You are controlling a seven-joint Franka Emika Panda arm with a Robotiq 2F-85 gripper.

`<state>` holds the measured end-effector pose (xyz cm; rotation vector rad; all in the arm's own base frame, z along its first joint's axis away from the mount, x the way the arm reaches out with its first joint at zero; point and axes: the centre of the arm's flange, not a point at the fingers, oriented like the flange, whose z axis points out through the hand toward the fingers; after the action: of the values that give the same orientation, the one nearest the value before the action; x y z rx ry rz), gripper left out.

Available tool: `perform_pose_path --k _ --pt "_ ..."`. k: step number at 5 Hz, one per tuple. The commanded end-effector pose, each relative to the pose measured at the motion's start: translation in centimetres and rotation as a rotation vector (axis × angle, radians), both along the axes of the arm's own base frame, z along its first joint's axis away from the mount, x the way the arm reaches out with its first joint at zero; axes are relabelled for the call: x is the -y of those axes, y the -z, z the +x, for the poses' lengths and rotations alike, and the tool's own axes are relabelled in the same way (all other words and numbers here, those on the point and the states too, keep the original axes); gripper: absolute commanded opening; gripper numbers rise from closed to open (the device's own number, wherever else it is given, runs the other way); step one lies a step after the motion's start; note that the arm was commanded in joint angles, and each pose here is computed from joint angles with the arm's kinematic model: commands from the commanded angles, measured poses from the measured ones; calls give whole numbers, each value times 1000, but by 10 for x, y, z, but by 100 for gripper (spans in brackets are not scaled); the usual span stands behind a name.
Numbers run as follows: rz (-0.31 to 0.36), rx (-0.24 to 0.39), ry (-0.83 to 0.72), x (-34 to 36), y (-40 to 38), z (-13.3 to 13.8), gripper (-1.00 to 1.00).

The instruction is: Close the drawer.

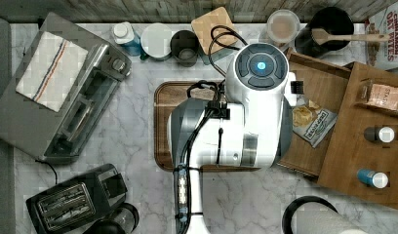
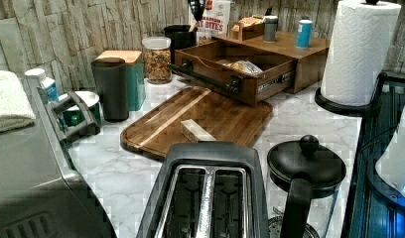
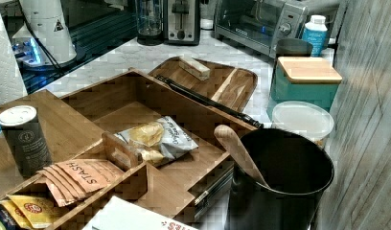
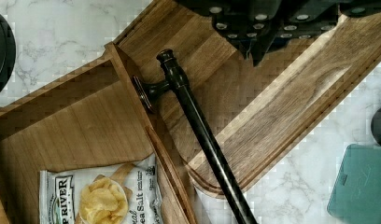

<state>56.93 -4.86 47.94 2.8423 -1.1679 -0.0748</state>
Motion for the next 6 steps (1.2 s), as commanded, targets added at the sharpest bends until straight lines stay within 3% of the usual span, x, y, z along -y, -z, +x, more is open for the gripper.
perform_pose_path --k 1,2,3,6 --pt "-5 -1 -2 0 0 0 -100" --pt "-6 19 -185 12 34 1 -100" --pt "4 29 -302 21 50 20 -100" --pt "-47 97 -260 4 61 54 -100"
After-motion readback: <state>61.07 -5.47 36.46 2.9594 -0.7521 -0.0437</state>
